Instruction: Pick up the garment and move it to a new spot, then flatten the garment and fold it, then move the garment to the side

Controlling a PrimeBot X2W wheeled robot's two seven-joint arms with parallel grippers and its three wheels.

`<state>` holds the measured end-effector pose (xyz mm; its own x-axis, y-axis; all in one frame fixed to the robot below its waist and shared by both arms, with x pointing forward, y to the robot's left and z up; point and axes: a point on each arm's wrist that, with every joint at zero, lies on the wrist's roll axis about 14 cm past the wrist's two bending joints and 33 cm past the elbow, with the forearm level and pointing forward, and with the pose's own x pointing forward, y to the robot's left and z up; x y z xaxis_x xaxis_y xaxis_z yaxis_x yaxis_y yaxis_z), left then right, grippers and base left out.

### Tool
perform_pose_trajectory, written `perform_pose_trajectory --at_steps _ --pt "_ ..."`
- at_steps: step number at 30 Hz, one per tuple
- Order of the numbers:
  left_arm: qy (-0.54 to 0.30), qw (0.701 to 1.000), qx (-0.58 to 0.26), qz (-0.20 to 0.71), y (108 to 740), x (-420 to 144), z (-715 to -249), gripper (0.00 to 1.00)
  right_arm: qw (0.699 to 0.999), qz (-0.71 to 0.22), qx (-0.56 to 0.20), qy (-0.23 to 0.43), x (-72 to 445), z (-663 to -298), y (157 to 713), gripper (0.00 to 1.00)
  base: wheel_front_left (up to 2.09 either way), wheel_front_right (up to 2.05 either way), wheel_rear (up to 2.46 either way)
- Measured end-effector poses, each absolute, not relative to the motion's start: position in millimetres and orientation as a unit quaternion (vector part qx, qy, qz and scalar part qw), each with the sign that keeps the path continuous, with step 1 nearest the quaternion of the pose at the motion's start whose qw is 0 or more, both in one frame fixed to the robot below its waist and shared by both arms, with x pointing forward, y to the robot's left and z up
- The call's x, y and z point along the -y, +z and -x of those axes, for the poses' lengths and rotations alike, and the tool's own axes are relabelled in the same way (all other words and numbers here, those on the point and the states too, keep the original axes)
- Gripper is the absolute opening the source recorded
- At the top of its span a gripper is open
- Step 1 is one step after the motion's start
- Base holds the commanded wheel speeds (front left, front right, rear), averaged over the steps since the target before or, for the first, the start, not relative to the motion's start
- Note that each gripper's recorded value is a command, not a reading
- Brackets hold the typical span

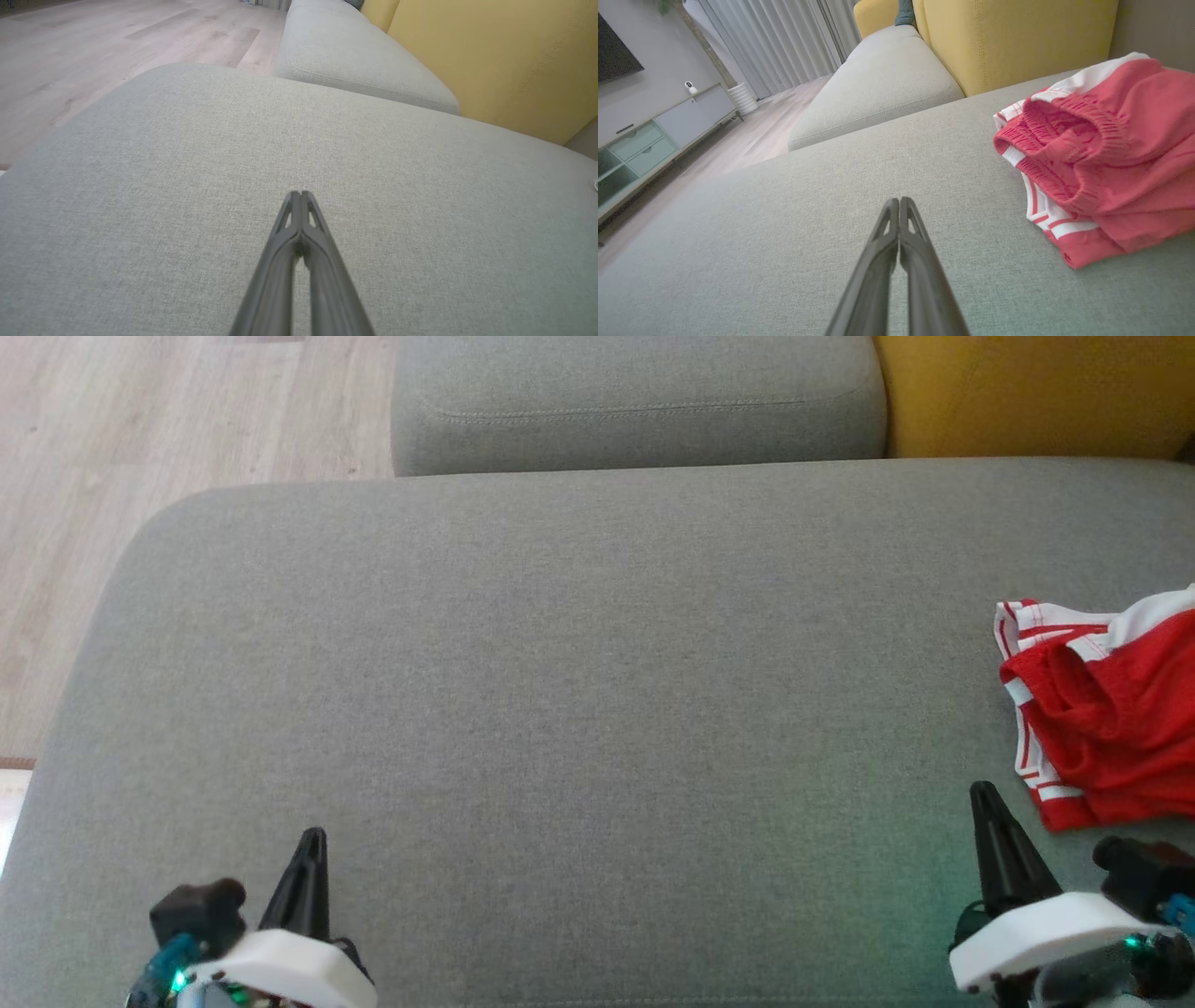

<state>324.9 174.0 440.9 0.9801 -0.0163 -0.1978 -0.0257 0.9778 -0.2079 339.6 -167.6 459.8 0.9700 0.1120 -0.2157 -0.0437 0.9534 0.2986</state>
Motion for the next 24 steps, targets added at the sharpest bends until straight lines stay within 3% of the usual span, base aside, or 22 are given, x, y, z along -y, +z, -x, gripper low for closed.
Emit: perform_pose_trajectory --at_steps 24 --pt "0.027 0.962 -0.119 0.246 437.4 -177.9 -332.1 0.00 0.952 -0.284 -0.109 0.020 171.4 -344.2 460.0 0.00 0.00 0.00 0.00"
